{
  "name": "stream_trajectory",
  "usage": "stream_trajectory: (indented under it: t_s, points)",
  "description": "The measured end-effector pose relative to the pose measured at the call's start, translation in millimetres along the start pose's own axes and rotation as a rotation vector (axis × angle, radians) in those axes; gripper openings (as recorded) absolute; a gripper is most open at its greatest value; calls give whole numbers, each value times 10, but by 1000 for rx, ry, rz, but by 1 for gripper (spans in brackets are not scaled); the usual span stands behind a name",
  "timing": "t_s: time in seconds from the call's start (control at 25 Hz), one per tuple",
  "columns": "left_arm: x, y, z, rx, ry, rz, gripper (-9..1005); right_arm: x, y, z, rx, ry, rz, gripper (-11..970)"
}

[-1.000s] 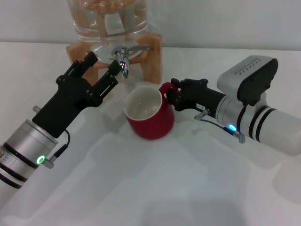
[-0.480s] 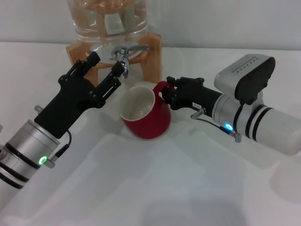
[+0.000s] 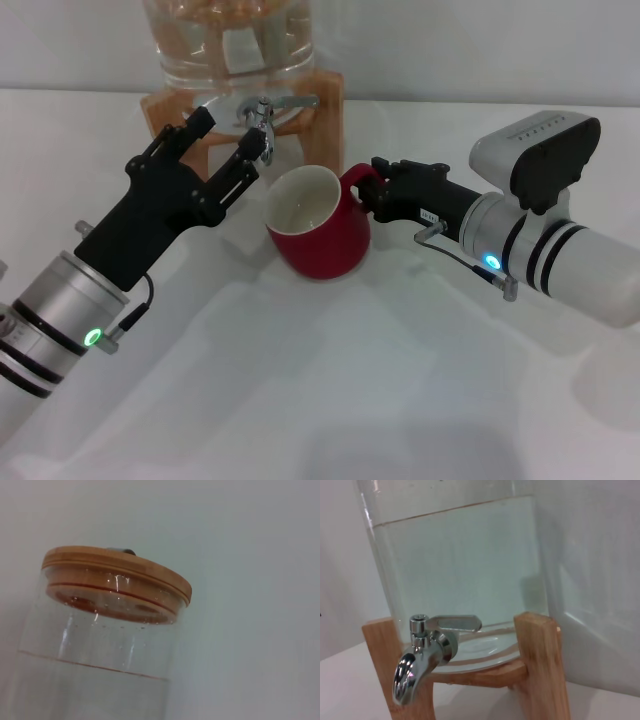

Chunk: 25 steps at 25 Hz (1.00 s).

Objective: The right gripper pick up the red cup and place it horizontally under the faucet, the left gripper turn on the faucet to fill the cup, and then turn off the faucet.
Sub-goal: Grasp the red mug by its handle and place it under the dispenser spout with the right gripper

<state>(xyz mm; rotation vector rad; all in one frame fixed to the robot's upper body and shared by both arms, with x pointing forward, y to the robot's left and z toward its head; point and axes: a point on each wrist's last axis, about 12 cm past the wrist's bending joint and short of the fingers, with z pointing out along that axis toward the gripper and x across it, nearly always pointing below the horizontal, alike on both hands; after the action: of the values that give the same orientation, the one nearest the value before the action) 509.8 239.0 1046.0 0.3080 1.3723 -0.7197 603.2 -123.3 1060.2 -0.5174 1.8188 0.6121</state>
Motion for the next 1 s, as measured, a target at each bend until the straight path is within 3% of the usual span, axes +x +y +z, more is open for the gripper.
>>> stream_trajectory:
  t_s: [1.0]
  points:
    - [3,0,26,0,4,2,756,-21,97,39,-15,12,77,262]
